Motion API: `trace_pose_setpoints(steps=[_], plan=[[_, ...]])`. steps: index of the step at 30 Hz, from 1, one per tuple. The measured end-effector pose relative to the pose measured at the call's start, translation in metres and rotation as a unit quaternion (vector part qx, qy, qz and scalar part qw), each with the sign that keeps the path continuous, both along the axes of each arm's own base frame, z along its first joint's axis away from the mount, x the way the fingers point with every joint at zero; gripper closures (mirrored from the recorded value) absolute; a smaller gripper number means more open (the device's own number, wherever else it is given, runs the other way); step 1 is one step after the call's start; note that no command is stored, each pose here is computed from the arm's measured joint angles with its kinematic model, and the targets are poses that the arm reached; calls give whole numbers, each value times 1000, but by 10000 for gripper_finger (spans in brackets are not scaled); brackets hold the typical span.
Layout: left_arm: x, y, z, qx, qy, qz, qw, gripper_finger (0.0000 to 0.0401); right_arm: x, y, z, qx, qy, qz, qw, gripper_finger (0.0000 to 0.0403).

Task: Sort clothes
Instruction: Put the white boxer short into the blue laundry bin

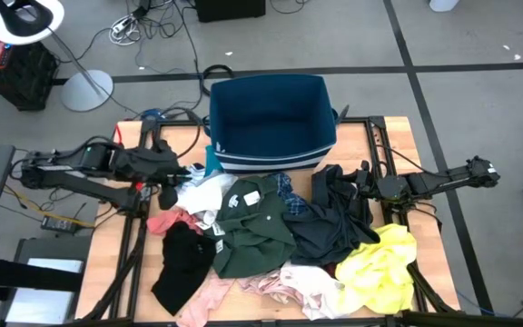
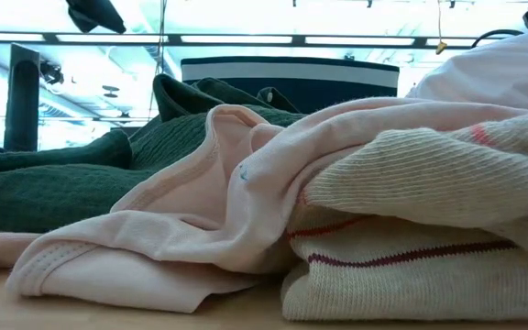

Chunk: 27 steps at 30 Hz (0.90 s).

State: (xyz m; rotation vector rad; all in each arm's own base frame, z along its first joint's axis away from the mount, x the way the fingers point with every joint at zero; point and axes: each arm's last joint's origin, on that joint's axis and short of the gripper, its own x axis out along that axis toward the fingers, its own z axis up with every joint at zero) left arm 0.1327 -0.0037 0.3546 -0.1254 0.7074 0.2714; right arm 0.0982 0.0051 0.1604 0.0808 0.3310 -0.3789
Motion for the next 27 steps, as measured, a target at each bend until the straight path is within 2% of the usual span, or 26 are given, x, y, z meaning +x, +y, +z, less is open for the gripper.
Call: trace_pose_setpoints(steps=[6, 12, 16, 20, 23, 27], plan=[[12, -1, -7, -6, 28, 10, 1000, 309, 0, 0, 0, 0, 0, 0, 1000, 187], [25, -4, -15, -43, 57, -8, 997, 272, 0, 0, 0, 0, 0, 0, 1000, 187], [34, -5, -20, -36, 76, -9, 996, 247, 0, 0, 0, 0, 0, 0, 1000, 187], [43, -5, -26, -24, 92, 5, 995, 243, 0, 0, 0, 0, 0, 0, 1000, 187], [50, -7, -39, -6, 101, 8, 995, 244, 0, 0, 0, 0, 0, 0, 1000, 187], [52, -5, -69, 1, 107, 11, 994, 244, 0, 0, 0, 0, 0, 0, 1000, 187]])
